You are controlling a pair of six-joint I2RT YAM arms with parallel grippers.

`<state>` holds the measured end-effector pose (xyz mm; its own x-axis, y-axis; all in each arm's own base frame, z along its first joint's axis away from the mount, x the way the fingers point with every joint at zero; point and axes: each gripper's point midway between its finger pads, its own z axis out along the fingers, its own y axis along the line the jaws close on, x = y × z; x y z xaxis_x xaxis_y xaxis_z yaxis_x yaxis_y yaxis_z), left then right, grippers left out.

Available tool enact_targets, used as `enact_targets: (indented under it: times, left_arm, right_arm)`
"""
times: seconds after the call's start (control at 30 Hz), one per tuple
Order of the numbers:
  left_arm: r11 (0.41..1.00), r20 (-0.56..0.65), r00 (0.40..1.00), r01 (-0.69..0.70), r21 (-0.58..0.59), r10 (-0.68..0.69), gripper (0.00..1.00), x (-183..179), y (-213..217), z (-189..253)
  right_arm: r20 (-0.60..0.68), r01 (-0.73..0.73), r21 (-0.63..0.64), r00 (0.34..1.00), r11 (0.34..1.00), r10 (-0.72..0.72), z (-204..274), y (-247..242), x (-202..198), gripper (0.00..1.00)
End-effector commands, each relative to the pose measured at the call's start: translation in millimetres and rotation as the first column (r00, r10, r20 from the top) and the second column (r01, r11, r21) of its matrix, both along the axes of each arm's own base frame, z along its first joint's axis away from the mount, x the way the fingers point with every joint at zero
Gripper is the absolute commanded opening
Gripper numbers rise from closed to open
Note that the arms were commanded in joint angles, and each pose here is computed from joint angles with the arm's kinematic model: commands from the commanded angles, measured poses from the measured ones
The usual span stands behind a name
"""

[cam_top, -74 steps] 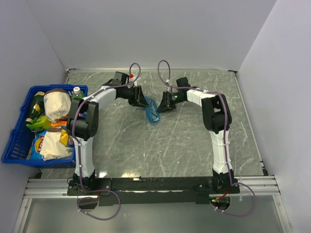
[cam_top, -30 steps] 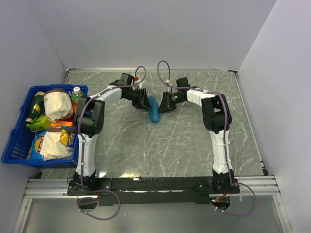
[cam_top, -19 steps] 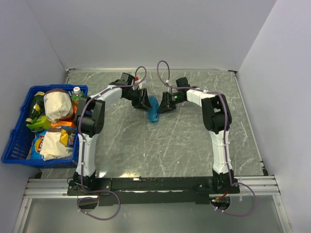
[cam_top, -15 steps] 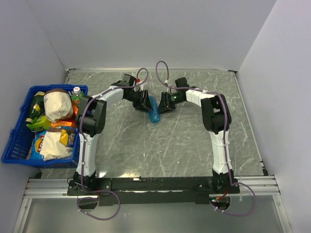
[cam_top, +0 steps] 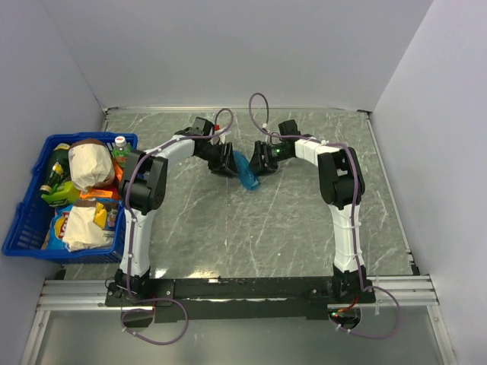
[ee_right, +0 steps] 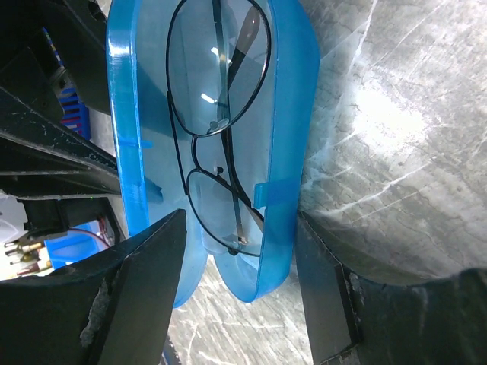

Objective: Organize the sunglasses
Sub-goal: Close the case with sunglasses at the center of the board.

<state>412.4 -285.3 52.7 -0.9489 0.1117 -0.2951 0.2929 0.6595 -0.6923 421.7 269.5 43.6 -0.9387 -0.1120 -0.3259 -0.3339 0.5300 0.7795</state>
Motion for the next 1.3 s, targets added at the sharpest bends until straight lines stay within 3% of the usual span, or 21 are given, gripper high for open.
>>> enact_targets:
  times: [0.0, 0.37, 0.73, 1.27]
  left_arm:
    - [1.000, 0.043, 0.999, 0.010, 0.011, -0.011, 0.52, 4, -4, 2]
    - [0.998, 0.069, 0.996, 0.050, -0.031, -0.048, 0.51, 7, -11, 21]
    - [0.996, 0.074, 0.995, 0.068, -0.052, -0.064, 0.51, 14, -17, 27]
    - [0.995, 0.075, 0.994, 0.081, -0.051, -0.077, 0.51, 16, -24, 29]
  right_arm:
    - [0.084, -0.033, 0.055, 0.996, 0.998, 0.028, 41, 5, 3, 0.66]
    - [0.037, 0.049, 0.045, 0.998, 0.998, -0.051, 33, -8, 10, 0.57]
    - [-0.007, 0.072, 0.104, 0.997, 0.992, -0.072, 32, -15, 13, 0.57]
    - [-0.031, 0.073, 0.195, 0.997, 0.978, -0.068, 40, -22, 14, 0.72]
